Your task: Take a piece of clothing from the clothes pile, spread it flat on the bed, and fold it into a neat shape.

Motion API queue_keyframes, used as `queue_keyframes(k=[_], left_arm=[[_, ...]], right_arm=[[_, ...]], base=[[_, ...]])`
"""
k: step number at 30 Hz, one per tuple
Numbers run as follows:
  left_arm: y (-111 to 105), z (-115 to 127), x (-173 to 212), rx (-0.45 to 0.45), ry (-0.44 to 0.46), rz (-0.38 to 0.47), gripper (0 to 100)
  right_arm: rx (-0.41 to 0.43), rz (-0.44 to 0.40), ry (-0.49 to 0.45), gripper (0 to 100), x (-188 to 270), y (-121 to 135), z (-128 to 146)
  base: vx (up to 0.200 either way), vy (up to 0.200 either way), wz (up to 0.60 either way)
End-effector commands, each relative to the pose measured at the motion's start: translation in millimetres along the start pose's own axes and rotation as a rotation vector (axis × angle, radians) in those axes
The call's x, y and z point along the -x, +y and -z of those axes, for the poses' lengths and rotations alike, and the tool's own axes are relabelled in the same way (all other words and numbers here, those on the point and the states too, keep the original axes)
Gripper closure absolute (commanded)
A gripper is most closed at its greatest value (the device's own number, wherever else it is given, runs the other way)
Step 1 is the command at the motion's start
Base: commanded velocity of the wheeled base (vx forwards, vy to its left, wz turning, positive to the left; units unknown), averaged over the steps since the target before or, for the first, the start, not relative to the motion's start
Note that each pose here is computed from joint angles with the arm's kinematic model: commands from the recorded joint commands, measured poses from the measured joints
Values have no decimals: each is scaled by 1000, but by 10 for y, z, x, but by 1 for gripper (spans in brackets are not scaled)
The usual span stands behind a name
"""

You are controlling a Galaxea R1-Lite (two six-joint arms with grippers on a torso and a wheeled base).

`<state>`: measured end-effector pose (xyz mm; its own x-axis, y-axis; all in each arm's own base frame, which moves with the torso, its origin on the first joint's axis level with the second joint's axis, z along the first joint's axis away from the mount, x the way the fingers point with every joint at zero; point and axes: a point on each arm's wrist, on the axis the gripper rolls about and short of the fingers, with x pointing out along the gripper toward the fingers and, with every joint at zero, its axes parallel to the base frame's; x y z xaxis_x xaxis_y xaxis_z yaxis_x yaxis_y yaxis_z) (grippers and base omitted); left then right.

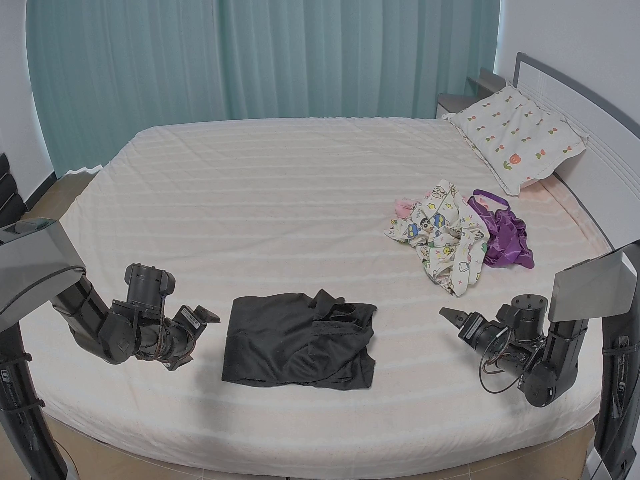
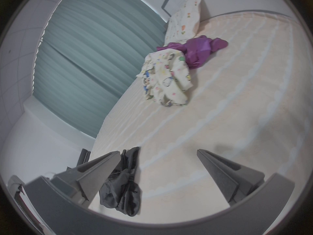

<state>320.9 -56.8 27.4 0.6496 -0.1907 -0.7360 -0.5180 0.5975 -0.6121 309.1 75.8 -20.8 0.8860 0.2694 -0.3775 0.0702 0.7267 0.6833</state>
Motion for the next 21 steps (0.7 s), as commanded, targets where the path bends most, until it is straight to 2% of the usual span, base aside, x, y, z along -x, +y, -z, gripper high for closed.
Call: queue_keyframes(k=[1, 9, 15, 21], left_arm=[[15, -24, -7, 7, -1, -1, 0], [43, -60, -10, 19, 11, 4, 0], [51, -57, -27, 18, 15, 0, 0], [48, -41, -23, 8, 17, 0, 0]], right_arm=[[64, -47, -25, 0, -66, 206, 56], [136, -49, -12, 0, -193, 498, 197], [192, -62, -18, 0, -200, 530, 205], [206, -115, -34, 0, -171, 700, 179]], base=[[0, 200, 0], [0, 200, 0], [0, 200, 0], [0, 0, 0]])
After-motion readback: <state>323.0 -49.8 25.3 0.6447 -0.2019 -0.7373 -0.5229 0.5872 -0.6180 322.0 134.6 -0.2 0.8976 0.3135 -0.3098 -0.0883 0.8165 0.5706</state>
